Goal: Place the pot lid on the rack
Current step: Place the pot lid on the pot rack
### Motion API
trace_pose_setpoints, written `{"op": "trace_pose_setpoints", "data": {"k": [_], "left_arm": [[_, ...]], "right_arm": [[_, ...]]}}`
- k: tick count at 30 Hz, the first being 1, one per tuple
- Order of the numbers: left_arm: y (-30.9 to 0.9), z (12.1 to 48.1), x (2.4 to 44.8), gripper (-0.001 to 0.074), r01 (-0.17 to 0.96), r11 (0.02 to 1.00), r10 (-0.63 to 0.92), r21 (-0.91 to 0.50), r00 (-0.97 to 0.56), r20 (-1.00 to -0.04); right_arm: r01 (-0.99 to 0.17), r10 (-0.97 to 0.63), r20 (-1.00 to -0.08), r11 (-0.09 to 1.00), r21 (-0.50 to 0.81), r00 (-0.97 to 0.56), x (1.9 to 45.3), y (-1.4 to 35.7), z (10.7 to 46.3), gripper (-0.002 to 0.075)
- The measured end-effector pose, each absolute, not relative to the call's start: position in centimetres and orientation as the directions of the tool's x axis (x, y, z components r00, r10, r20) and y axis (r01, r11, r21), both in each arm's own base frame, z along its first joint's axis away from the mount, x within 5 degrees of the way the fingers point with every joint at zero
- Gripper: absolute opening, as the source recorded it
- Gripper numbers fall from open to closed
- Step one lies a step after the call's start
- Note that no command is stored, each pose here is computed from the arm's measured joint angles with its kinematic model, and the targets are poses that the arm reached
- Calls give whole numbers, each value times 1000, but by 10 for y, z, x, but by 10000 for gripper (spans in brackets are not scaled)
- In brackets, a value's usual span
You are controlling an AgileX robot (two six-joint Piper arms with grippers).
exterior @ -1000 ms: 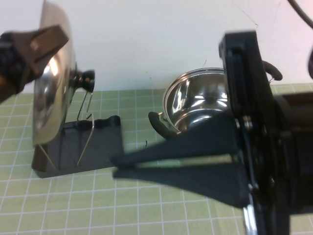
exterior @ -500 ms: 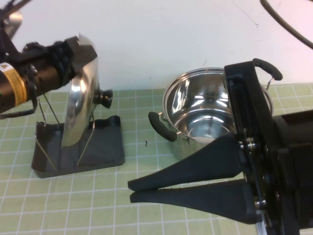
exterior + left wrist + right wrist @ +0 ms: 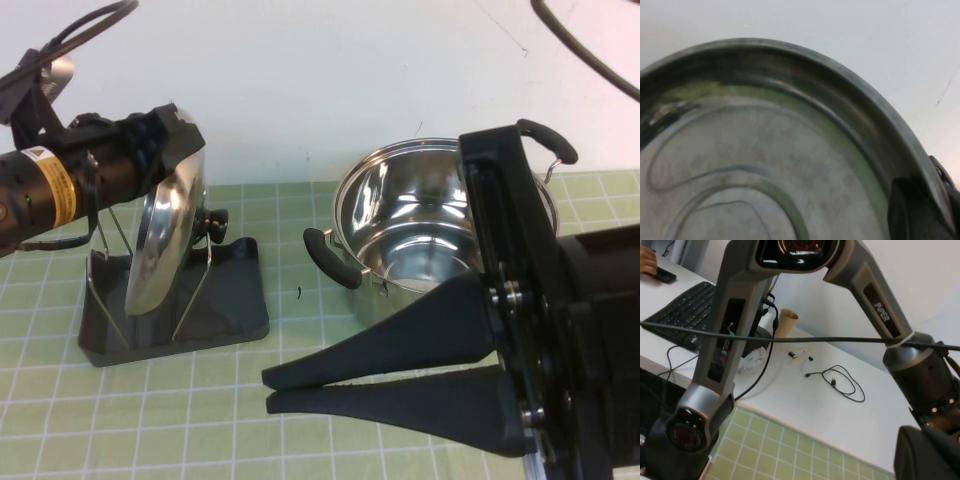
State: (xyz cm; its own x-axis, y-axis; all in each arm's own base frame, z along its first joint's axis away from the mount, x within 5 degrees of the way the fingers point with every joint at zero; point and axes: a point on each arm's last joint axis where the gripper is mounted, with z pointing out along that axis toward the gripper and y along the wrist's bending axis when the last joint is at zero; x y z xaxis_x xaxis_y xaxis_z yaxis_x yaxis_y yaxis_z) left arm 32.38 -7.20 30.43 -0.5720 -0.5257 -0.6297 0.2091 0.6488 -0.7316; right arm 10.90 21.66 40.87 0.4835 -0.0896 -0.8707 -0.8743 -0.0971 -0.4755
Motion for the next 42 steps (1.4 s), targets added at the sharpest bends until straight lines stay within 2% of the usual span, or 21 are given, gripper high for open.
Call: {"op": "trace_pose_setpoints", "data": {"k": [3, 5, 6, 12, 14, 16, 27, 31, 36, 39, 42], "left_arm": [[-71, 302, 325, 16, 201, 672, -513, -713, -568, -644], [-70, 300, 325, 65, 205, 689, -492, -695, -571, -657], [-70, 300, 325, 100, 209, 695, -484, -689, -572, -662], [-71, 299, 324, 437, 222, 709, -458, -669, -577, -676], [-70, 298, 325, 499, 220, 709, -459, -670, -578, -675], [-66, 298, 325, 524, 213, 704, -467, -677, -579, -668], [-31, 305, 320, 543, 168, 670, -517, -723, -594, -617], [-25, 309, 311, 543, 181, 682, -481, -709, -619, -621], [-16, 325, 294, 533, 232, 722, -414, -652, -610, -675], [-11, 344, 279, 483, 277, 751, -390, -599, -547, -741], [-8, 368, 260, 398, 317, 800, -353, -509, -437, -827]], "right_arm": [[-874, -90, -871, -97, -476, 484, 109, 217, 409, -1], [-875, -90, -872, -97, -474, 482, 109, 217, 409, -1], [-875, -90, -872, -97, -474, 482, 109, 217, 409, -1], [-875, -91, -871, -97, -475, 483, 109, 217, 409, -1], [-875, -91, -871, -97, -475, 483, 109, 217, 409, -1], [-874, -93, -870, -96, -476, 484, 109, 217, 408, -1], [-874, -112, -866, -58, -483, 487, 113, 217, 409, -1], [-873, -121, -865, -37, -487, 488, 115, 217, 409, -1], [-870, -133, -862, -5, -493, 489, 118, 217, 409, -1], [-860, -146, -853, 26, -509, 501, 122, 216, 410, -1], [-838, -166, -834, 66, -542, 526, 126, 216, 411, -1]]}}
